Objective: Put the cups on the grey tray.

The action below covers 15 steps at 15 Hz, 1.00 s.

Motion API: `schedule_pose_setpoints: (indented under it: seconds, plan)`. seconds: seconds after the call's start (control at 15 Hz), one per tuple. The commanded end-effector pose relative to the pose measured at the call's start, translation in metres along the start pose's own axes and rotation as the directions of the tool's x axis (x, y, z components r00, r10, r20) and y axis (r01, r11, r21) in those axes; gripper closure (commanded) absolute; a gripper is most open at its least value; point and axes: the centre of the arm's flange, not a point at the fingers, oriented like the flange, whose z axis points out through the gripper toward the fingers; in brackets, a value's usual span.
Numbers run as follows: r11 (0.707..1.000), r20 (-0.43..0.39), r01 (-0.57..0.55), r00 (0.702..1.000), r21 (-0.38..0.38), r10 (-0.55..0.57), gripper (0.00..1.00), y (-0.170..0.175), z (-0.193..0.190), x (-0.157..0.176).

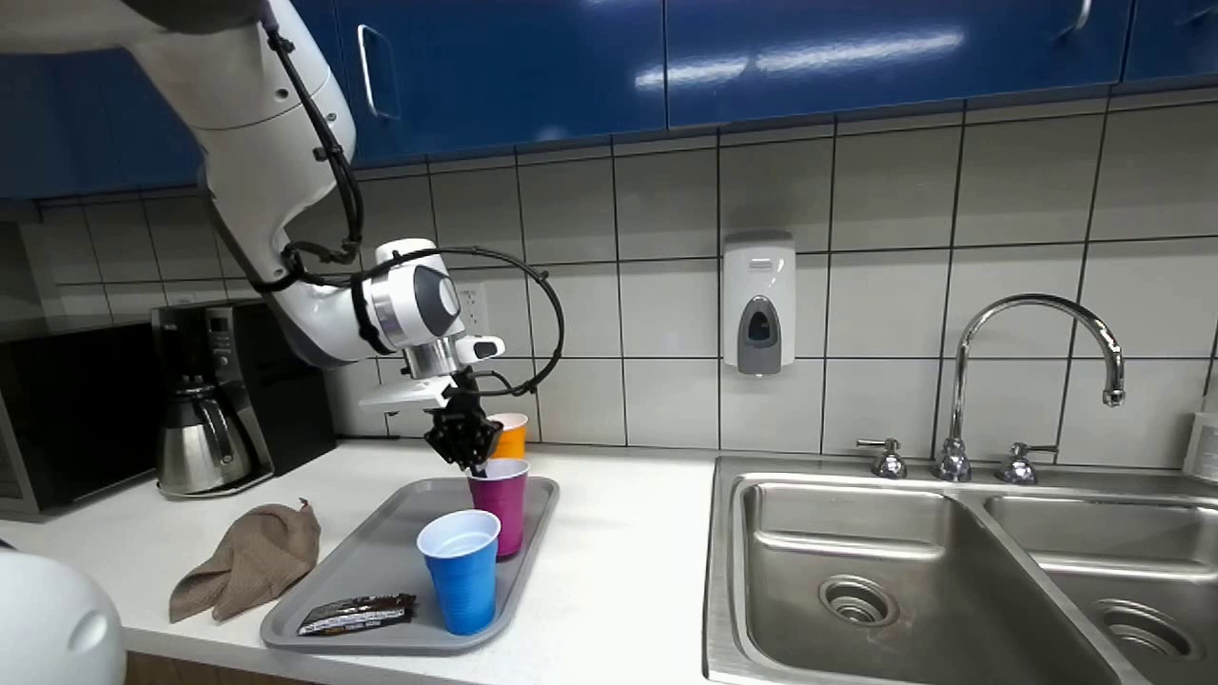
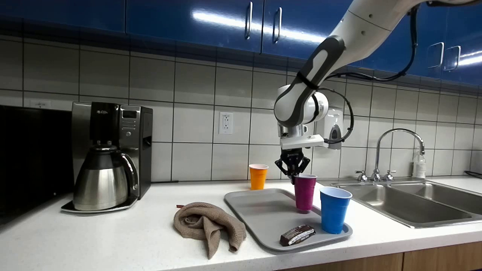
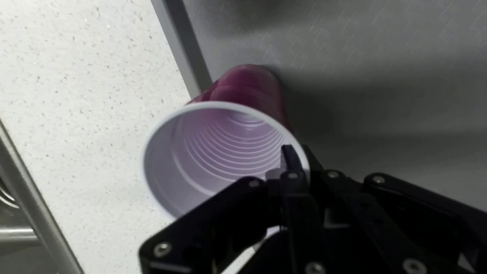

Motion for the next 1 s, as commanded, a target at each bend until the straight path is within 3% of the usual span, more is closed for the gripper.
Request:
schedule_pose_setpoints:
  seconds: [0.0, 0.47, 0.6, 0.93]
  plan:
    - [1.0, -0.041, 0.029, 0.999, 0.008, -0.029, 0.99, -0.0014, -0.0015, -0.0122]
    - [0.999, -0.09, 0.044, 0.995, 0.024, -0.042, 0.99, -0.0052, 0.0035, -0.0183]
    - [0.999, -0.089, 0.045, 0.995, 0.017, -0.043, 0.7, -0.0054, 0.0014, -0.0193]
    - [0.999, -0.078, 0.033, 0.996, 0.018, -0.031, 0.33, -0.0036, -0.0031, -0.0174]
